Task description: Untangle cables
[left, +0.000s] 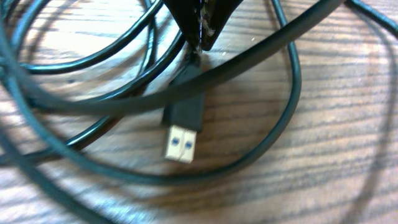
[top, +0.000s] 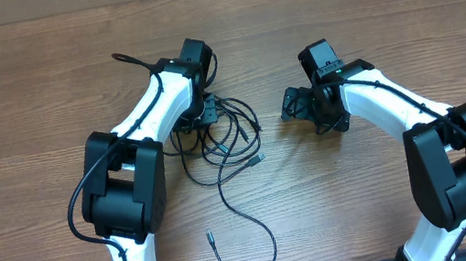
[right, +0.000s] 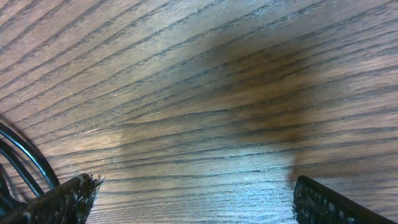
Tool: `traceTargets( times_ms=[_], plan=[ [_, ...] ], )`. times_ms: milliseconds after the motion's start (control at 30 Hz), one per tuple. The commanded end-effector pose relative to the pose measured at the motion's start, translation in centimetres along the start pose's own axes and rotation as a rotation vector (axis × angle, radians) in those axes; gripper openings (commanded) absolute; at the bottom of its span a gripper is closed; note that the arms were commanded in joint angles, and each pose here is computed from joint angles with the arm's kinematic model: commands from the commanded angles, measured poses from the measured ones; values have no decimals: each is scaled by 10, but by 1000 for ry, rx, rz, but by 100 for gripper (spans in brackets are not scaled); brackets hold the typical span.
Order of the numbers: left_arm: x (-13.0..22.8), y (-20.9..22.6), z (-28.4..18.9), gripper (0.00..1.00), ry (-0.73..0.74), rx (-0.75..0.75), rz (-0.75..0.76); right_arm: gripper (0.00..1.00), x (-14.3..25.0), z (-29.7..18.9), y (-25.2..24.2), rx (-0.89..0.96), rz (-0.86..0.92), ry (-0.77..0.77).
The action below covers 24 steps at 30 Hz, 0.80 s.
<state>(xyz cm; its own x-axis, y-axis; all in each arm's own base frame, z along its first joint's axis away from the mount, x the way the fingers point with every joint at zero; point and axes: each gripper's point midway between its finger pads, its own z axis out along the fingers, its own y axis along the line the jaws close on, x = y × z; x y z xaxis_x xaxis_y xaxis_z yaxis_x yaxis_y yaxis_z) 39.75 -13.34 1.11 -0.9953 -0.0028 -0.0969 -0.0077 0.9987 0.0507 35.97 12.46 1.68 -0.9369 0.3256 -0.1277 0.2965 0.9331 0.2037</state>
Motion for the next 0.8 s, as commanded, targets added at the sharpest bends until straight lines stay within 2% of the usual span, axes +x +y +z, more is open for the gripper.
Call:
traceTargets(
  times_ms=[0, 200, 400, 767],
  plan=[
    [-9, -7, -4, 4, -22, 41, -9, 100, -6, -2, 2, -1, -1, -17],
    [-11, -12, 1, 5, -28, 63, -8, 100, -6, -2, 2, -1, -1, -17],
    [-12, -12, 7, 12, -26, 61, -11, 100, -6, -2, 2, -1, -1, -17],
    [-13, 6, 12, 13, -40, -40, -11, 100, -6, -2, 2, -1, -1, -17]
  ],
)
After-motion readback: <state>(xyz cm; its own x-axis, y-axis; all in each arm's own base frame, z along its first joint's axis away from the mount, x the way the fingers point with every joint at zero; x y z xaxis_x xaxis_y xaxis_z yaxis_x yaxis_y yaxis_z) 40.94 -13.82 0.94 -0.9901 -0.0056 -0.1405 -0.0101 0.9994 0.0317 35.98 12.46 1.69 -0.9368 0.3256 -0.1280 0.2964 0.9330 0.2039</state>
